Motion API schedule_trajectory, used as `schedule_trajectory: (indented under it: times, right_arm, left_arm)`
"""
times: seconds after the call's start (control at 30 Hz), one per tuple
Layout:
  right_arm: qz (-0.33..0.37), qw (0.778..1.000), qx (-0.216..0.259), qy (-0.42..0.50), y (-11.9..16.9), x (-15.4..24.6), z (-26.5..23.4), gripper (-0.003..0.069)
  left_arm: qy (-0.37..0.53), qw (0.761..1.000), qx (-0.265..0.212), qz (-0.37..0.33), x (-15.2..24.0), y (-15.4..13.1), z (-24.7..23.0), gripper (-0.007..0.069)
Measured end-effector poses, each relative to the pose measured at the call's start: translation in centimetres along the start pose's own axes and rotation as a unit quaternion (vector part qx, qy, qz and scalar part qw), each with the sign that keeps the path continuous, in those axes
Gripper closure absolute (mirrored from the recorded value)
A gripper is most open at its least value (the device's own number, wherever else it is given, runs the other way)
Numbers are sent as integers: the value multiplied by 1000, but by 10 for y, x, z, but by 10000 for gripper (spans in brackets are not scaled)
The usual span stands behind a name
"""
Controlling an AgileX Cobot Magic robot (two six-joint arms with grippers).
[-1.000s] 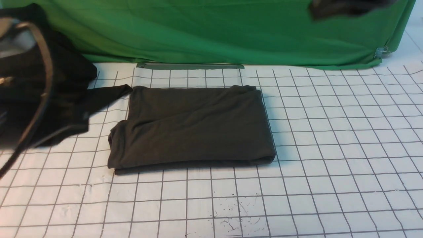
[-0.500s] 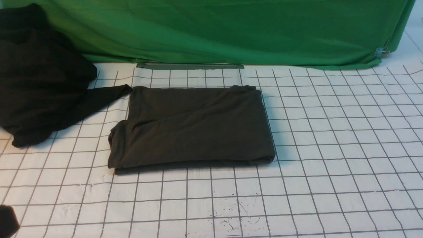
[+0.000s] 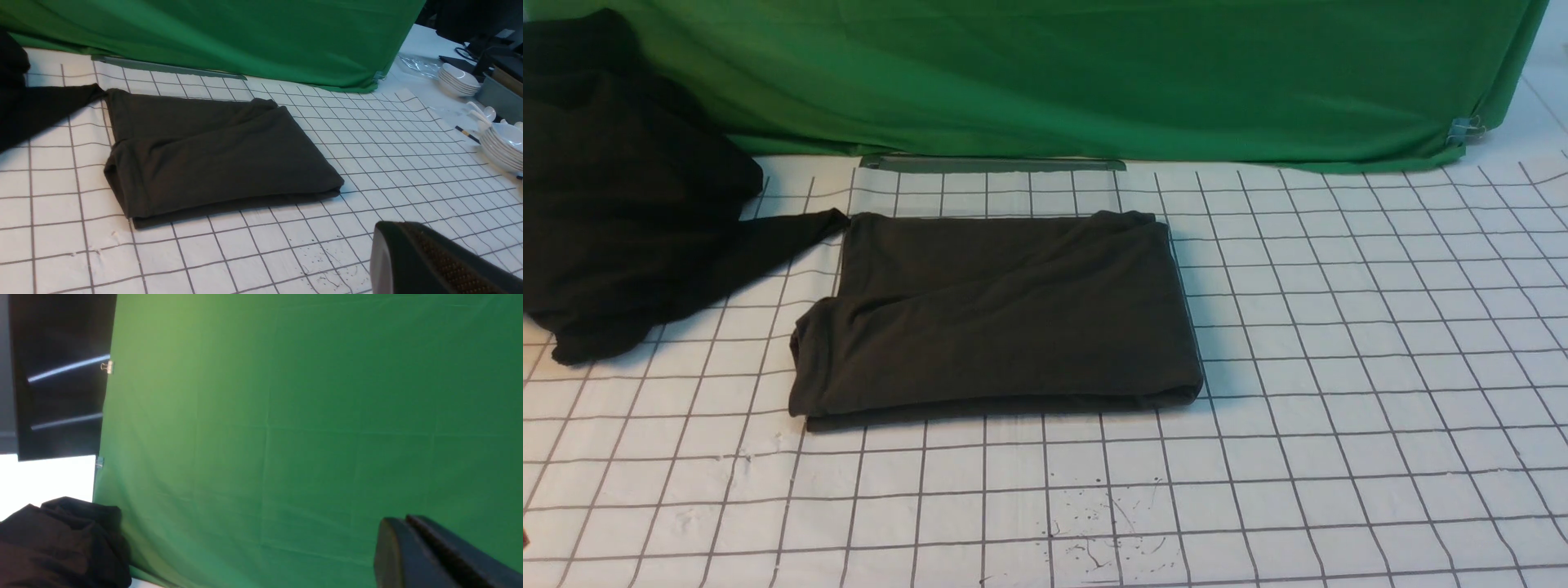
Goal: Fold a long-sleeved shirt over a white checkered tablecloth.
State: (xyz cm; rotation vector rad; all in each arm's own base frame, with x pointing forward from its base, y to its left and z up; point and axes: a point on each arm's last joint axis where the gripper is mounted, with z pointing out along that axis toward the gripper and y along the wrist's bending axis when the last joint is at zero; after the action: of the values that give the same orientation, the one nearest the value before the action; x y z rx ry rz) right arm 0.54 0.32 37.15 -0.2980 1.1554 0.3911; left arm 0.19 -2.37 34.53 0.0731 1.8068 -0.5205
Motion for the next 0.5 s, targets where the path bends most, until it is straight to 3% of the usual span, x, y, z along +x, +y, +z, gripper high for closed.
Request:
schedule_trajectory:
  times: [0.5]
  right_arm:
    - [4,1000,1,-9,0,14,-8,621]
  left_arm:
    - [-15,999,-28,28,-3,5,0,629]
